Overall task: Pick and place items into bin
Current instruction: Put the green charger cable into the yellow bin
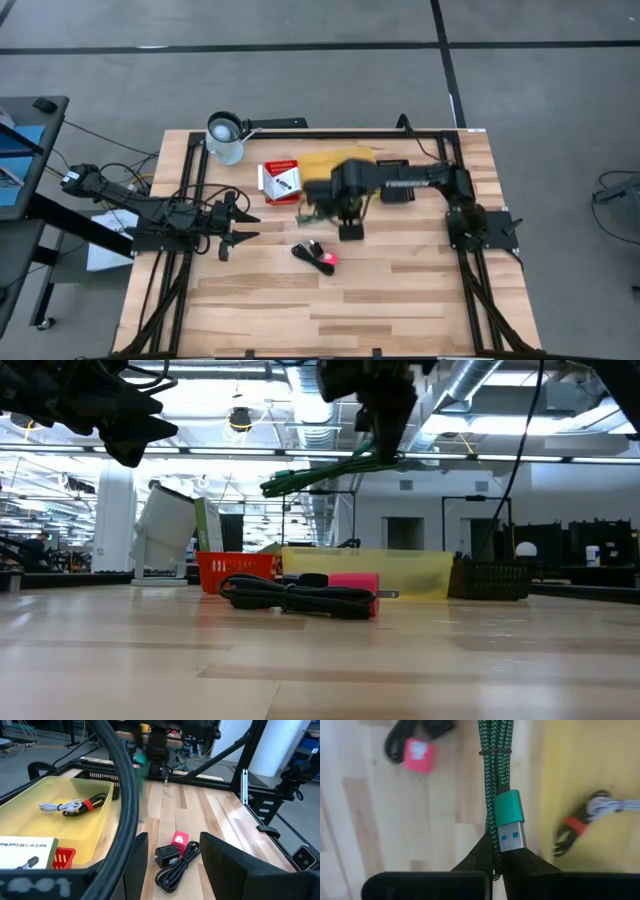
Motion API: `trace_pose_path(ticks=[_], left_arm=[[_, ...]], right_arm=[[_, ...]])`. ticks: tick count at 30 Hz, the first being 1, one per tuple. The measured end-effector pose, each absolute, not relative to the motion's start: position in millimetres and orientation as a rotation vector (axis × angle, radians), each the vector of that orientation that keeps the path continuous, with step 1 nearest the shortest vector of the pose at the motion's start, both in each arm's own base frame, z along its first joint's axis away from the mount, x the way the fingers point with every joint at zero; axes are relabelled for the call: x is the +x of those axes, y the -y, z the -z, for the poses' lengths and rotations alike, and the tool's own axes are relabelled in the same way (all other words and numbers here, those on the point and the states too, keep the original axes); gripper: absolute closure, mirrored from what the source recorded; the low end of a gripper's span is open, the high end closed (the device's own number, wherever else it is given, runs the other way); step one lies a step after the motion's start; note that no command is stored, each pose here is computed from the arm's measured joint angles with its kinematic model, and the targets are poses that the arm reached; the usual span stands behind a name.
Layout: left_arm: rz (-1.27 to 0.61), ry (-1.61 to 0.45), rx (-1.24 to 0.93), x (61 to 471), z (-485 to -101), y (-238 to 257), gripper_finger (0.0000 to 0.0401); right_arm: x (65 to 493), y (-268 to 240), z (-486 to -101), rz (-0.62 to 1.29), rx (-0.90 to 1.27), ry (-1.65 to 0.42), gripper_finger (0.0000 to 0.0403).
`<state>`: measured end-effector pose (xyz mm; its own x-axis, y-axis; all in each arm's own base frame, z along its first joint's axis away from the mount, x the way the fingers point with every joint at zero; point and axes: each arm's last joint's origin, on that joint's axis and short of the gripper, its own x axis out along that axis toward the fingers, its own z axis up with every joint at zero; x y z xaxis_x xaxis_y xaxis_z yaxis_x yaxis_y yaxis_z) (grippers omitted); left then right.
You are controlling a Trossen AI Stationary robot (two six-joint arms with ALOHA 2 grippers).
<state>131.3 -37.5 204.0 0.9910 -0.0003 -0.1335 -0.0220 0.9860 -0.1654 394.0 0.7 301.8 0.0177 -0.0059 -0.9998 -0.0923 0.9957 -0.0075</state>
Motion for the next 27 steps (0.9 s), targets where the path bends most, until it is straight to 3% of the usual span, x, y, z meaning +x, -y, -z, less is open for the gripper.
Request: trace_pose_path(ticks=[15,21,27], left_arm=[[-0.011,-0.134,-0.169,131,-204,38,0.0231],[-0.011,-0.134,-0.17,131,-204,38,0.0231],[-0.011,-0.134,-0.171,131,-204,38,0.0231]], right_arm=[[371,140,-306,0.229,0.167,-1.516,0.038],[368,161,-306,0.33,0.256,-1.452,0.0337],[372,153,-304,0.316,0.248,-1.459,0.0303]])
